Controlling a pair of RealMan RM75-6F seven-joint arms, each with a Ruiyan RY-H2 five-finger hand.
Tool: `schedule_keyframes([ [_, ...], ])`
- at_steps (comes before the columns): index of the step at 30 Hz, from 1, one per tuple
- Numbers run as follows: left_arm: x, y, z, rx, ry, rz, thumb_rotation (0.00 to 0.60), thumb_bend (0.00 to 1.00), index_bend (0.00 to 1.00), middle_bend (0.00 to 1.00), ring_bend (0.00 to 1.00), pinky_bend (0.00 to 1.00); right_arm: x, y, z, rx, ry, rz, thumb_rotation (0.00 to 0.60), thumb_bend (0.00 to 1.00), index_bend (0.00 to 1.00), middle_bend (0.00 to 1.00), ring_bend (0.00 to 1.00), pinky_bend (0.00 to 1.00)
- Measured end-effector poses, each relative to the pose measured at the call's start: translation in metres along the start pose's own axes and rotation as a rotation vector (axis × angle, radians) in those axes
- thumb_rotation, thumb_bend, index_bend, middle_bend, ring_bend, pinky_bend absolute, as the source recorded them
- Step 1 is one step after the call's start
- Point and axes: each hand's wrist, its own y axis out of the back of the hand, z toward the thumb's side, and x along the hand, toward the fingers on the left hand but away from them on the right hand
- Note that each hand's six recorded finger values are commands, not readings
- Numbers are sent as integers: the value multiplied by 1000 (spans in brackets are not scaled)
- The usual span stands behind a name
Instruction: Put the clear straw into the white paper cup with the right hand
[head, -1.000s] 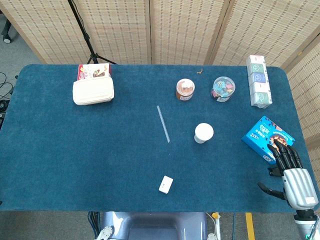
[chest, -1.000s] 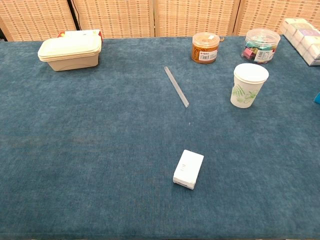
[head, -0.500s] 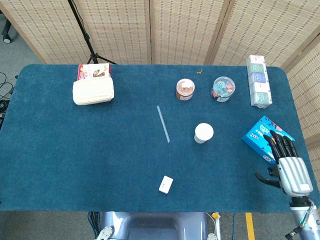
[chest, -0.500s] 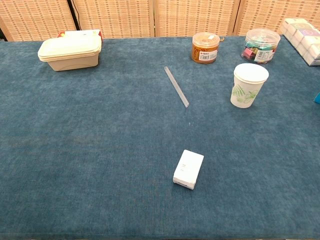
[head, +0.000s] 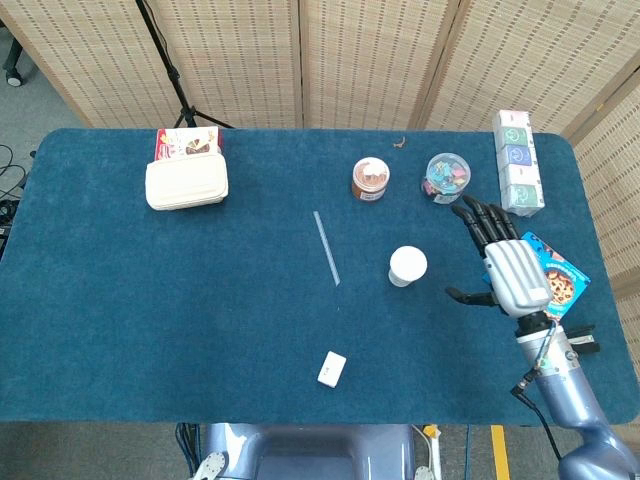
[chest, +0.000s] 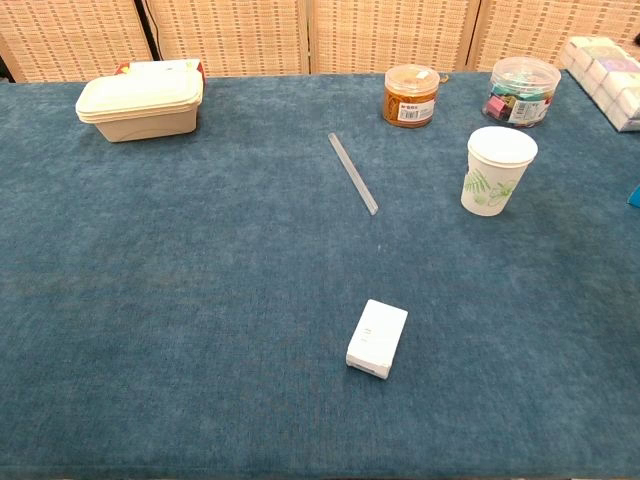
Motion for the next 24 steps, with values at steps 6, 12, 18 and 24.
schedule_keyframes([
  [6, 2, 0, -1, -1, 4, -6, 600, 0, 0, 0, 0, 0, -21, -3, 25, 68, 27, 35, 600, 0, 54, 0, 0, 0],
  [12, 2, 0, -1, -2, 5, -3, 600, 0, 0, 0, 0, 0, -53, -8, 57, 108, 72, 57, 600, 0, 67, 0, 0, 0],
  [18, 4, 0, -3, -6, 18, -6, 600, 0, 0, 0, 0, 0, -86, -22, 74, 99, 47, 82, 600, 0, 67, 0, 0, 0],
  [24, 12, -1, -7, -10, 40, -20, 600, 0, 0, 0, 0, 0, -118, -48, 86, 87, 3, 117, 600, 0, 84, 0, 0, 0],
])
